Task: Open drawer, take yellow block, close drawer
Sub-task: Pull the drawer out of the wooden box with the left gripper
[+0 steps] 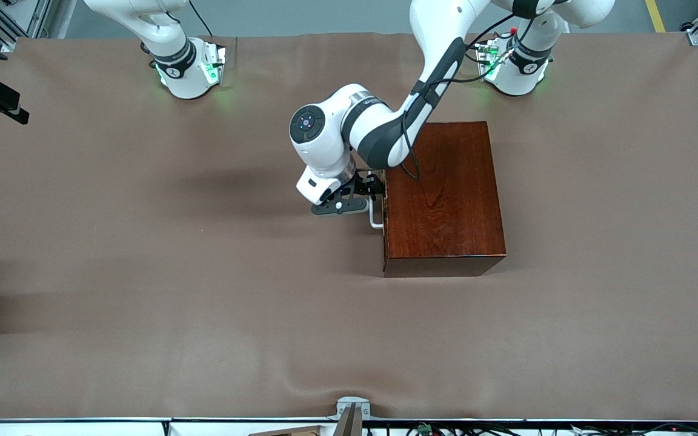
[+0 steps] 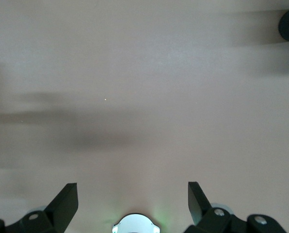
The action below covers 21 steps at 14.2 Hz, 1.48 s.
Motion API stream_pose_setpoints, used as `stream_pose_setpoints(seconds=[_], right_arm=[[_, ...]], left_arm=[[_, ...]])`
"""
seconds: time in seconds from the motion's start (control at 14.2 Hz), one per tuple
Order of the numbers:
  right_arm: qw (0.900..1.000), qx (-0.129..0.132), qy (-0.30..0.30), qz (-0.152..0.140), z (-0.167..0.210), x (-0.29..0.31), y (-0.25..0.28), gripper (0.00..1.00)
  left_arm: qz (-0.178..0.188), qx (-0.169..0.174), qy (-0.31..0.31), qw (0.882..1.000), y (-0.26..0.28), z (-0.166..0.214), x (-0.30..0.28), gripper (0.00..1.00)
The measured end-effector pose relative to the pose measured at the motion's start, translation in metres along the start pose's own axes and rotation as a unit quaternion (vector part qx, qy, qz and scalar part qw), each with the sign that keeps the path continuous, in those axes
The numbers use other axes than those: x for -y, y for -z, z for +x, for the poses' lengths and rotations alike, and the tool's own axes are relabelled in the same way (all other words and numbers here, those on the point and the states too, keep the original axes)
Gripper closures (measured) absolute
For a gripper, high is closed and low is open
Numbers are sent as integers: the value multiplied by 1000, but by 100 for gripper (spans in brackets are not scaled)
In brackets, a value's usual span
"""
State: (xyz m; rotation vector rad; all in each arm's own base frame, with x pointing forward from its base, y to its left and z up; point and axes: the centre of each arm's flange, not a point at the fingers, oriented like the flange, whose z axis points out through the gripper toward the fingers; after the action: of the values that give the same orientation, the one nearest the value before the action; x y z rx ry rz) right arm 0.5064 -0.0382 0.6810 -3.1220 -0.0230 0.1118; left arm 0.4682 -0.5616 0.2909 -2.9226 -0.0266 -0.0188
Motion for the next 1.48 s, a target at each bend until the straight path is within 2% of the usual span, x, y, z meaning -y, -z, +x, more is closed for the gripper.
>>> stream_pose_setpoints(seconds=[0.85,1.48], right_arm=[[1000,0,0,0,0,0,0,0],[1000,0,0,0,0,0,0,0]], left_arm=[[-54,-32,15,998,13,-14,-33,0],[-81,-43,36,995,18,-17,-44,0]])
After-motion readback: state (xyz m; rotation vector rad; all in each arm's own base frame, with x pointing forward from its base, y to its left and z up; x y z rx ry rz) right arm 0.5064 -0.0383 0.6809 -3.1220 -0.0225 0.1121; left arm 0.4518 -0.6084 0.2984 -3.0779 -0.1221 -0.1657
